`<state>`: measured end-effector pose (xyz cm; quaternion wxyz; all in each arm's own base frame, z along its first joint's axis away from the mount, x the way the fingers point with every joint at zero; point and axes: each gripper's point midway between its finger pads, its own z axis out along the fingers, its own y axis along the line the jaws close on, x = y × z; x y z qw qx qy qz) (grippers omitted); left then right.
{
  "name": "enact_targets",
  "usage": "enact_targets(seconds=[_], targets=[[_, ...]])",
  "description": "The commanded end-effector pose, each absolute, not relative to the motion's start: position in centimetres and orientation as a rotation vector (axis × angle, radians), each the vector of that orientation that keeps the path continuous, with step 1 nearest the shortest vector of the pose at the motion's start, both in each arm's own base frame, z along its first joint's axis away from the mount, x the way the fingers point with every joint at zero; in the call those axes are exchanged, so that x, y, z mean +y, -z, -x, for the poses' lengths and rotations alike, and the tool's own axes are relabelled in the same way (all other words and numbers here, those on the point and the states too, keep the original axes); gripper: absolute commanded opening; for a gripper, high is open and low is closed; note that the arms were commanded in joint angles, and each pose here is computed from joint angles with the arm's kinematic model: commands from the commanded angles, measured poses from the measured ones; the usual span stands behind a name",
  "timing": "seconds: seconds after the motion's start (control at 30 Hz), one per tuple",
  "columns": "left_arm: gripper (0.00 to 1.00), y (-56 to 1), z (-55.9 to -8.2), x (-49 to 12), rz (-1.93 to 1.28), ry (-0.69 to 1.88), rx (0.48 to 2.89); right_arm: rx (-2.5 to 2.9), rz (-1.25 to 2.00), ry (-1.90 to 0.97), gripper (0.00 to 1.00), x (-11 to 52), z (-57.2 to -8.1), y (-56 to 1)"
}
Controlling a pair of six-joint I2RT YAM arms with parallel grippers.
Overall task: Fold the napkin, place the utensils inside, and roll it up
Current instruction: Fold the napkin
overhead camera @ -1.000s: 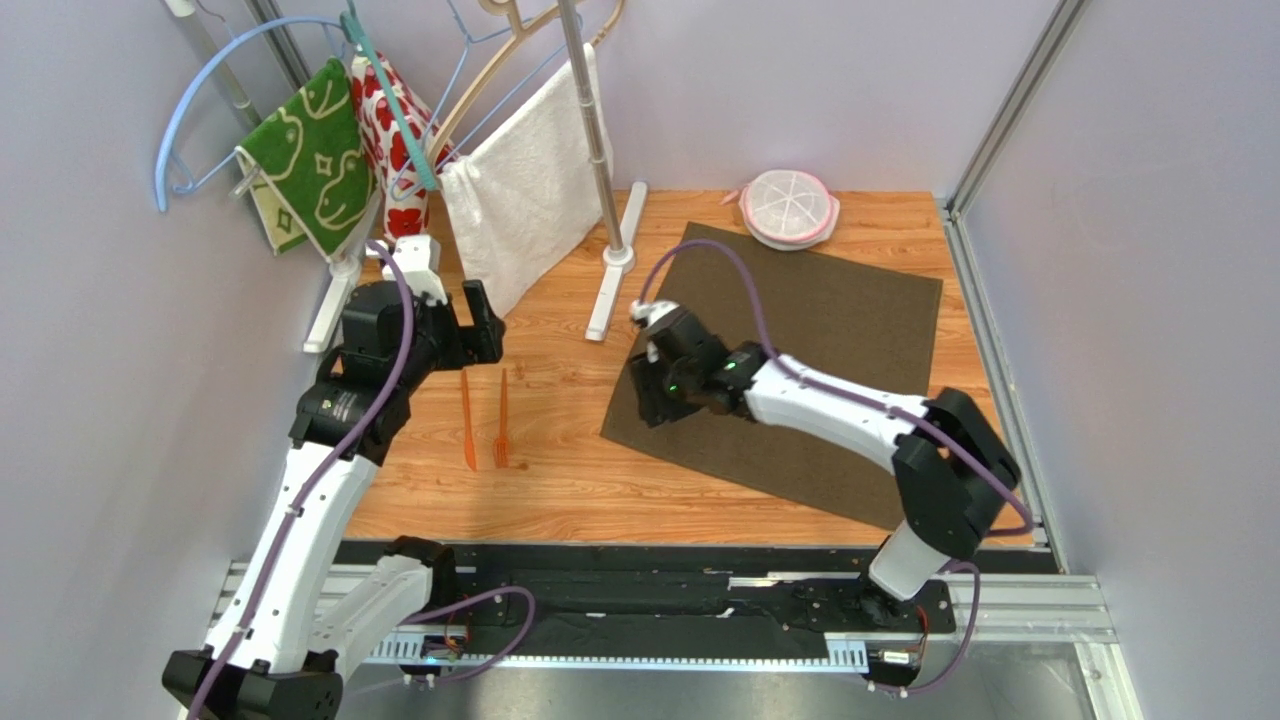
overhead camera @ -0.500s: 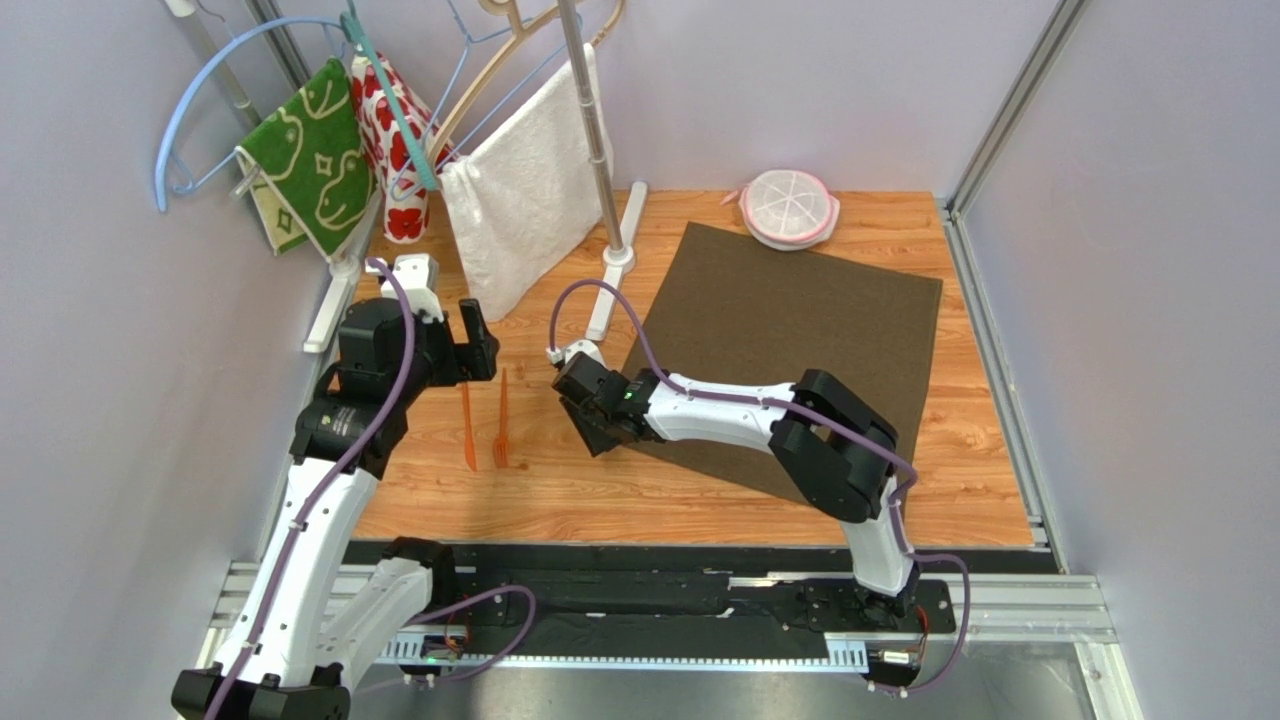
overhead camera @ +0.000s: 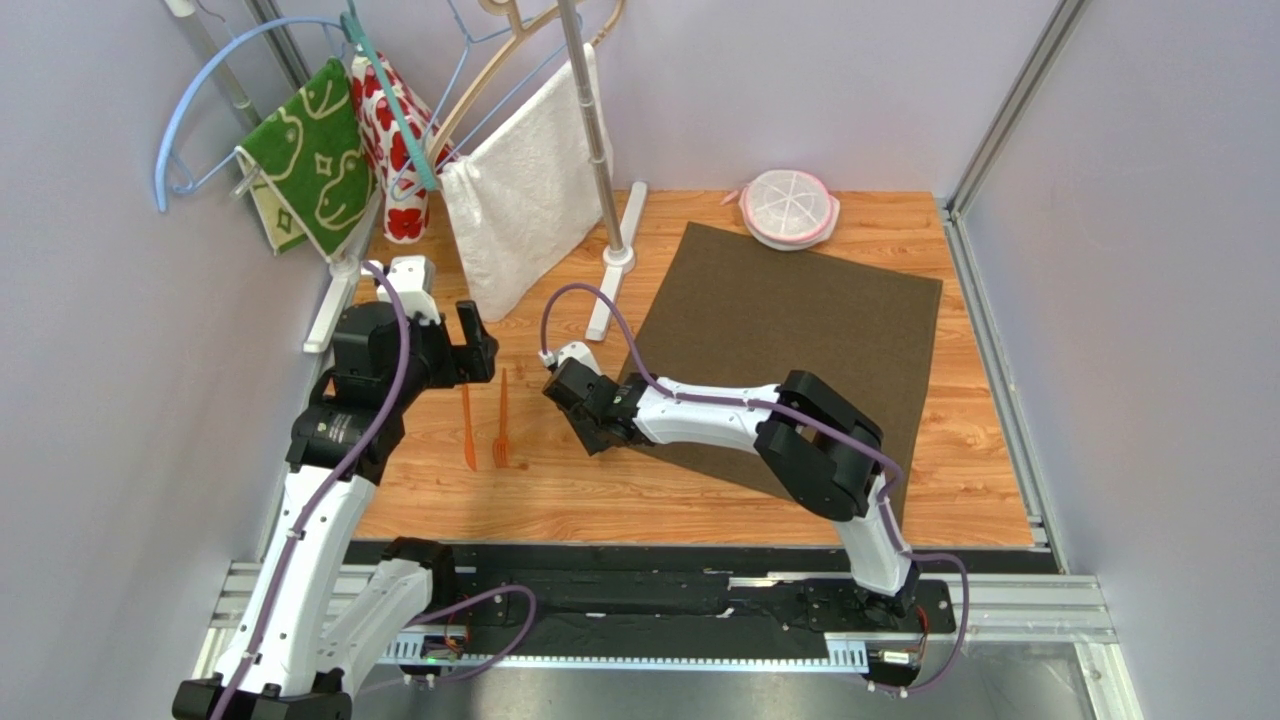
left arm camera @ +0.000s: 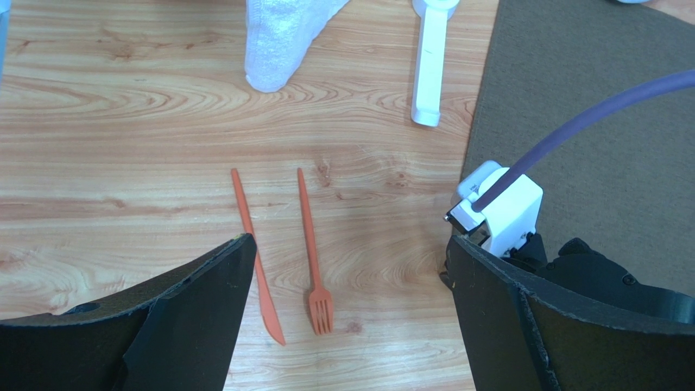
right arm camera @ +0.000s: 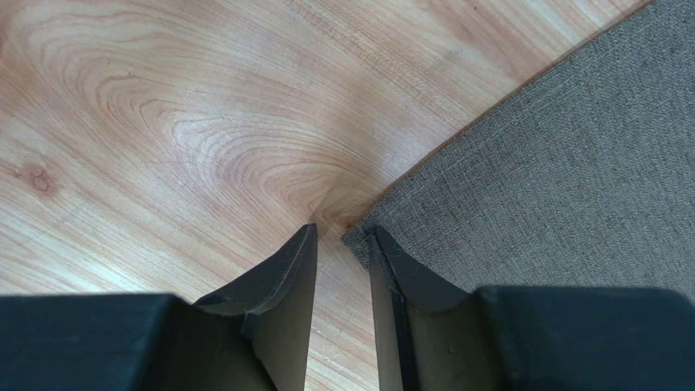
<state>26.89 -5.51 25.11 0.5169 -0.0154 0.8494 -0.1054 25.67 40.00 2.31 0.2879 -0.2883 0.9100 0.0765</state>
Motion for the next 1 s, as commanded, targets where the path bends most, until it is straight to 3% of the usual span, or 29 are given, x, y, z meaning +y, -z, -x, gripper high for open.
enact_targets(seconds=[0.0, 0.3, 0.5, 0.87, 0.97], targets=[[0.96, -26.1, -27.0, -5.7, 0.011, 0.265, 1.993, 2.443, 0.771, -0.103, 0.33, 39.1, -26.0, -0.5], [0.96, -26.5, -26.8, -5.5, 0.017, 0.265, 1.974, 2.516, 0.774, -0.081, 0.21, 38.2, -24.9, 1.7], [0.96, -26.6, -26.7, -5.4, 0.017, 0.257, 1.966, 2.557, 0.792, -0.120, 0.00, 38.3, -23.9, 2.7], [0.96, -27.1, -26.4, -4.7, 0.041, 0.224, 1.942, 2.459, 0.900, -0.489, 0.00, 44.3, -18.3, -2.6], [0.96, -27.1, -26.4, -4.6, 0.041, 0.222, 1.942, 2.414, 0.870, -0.493, 0.00, 44.2, -18.8, -4.9]])
